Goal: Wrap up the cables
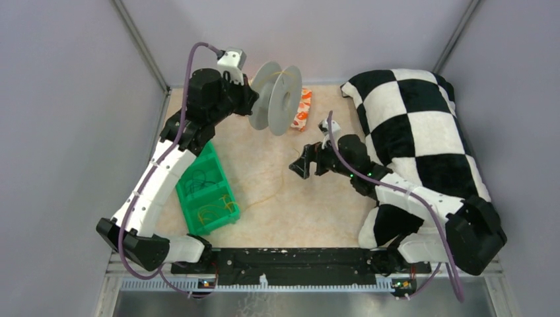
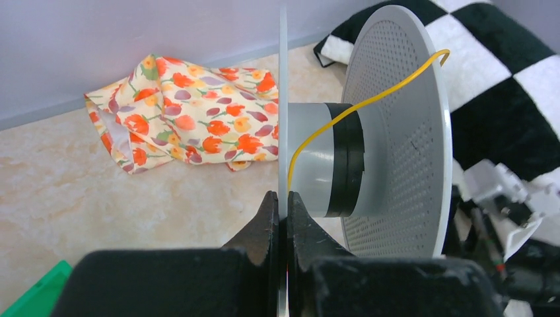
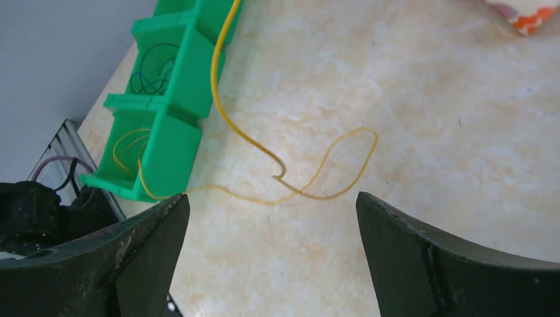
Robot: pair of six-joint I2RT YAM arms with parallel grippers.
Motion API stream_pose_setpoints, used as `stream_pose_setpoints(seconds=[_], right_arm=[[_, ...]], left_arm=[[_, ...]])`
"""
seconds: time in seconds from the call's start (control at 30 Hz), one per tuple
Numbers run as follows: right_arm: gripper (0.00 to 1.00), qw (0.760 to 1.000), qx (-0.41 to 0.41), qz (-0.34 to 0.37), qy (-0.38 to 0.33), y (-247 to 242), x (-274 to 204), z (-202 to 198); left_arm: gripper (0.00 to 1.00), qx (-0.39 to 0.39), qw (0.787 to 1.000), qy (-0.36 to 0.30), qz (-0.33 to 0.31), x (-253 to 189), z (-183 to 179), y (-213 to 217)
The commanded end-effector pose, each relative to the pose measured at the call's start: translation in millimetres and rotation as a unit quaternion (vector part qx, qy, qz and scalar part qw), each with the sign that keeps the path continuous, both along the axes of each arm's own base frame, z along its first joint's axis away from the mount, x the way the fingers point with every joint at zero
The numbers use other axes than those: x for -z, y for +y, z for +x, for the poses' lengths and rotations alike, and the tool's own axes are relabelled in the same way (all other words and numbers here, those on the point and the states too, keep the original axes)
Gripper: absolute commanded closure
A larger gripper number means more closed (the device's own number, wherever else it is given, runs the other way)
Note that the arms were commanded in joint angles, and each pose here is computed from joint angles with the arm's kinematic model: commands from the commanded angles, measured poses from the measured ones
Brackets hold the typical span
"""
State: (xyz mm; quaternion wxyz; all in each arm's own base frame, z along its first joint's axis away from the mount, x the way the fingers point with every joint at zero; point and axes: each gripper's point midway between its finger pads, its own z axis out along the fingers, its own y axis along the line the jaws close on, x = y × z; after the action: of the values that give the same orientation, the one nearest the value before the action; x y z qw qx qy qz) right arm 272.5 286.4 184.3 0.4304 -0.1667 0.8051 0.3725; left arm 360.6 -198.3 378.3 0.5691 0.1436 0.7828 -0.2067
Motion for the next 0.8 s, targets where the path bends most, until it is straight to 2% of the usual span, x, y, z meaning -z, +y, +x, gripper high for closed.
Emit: stream_pose_setpoints(seconds=[0.0,0.17,0.37,0.43,0.5,0.57,0.6,0.77], right_arm=[[0.04,0.991,0.002,0.078,-0.112,31.3,-32.8,9.7],[0.06,0.984,0.039,0.093,-0.147,34.0,-29.1,28.7],[0.20,0.986,0.016,0.100,-0.135,54.8,-21.1,36.9],[0.31,0.987,0.017,0.105,-0.122,57.6,-15.5,37.9],[0.59,0.988,0.019,0.102,-0.116,57.8,-11.7,38.2],[0.94,0.988,0.032,0.089,-0.120,51.7,-14.0,41.5],[1.00,0.989,0.045,0.076,-0.122,45.8,-15.7,44.6],[1.00,0.978,0.133,0.042,-0.152,-12.0,-44.7,70.7]], left_arm=[[1.00,-0.019,0.997,-0.051,-0.060,-57.2,-10.5,6.5],[1.00,-0.019,0.996,-0.056,-0.070,-66.7,-17.5,9.3],[1.00,-0.016,0.995,-0.061,-0.076,-72.7,-21.7,9.7],[1.00,-0.017,0.995,-0.062,-0.075,-72.6,-21.4,10.2],[1.00,-0.016,0.996,-0.059,-0.070,-69.8,-20.8,10.3],[1.00,-0.017,0.997,-0.054,-0.059,-64.2,-19.6,11.3],[1.00,-0.016,0.998,-0.047,-0.050,-58.3,-19.0,11.8],[1.00,0.013,1.000,-0.021,-0.013,-31.6,-23.3,12.1]])
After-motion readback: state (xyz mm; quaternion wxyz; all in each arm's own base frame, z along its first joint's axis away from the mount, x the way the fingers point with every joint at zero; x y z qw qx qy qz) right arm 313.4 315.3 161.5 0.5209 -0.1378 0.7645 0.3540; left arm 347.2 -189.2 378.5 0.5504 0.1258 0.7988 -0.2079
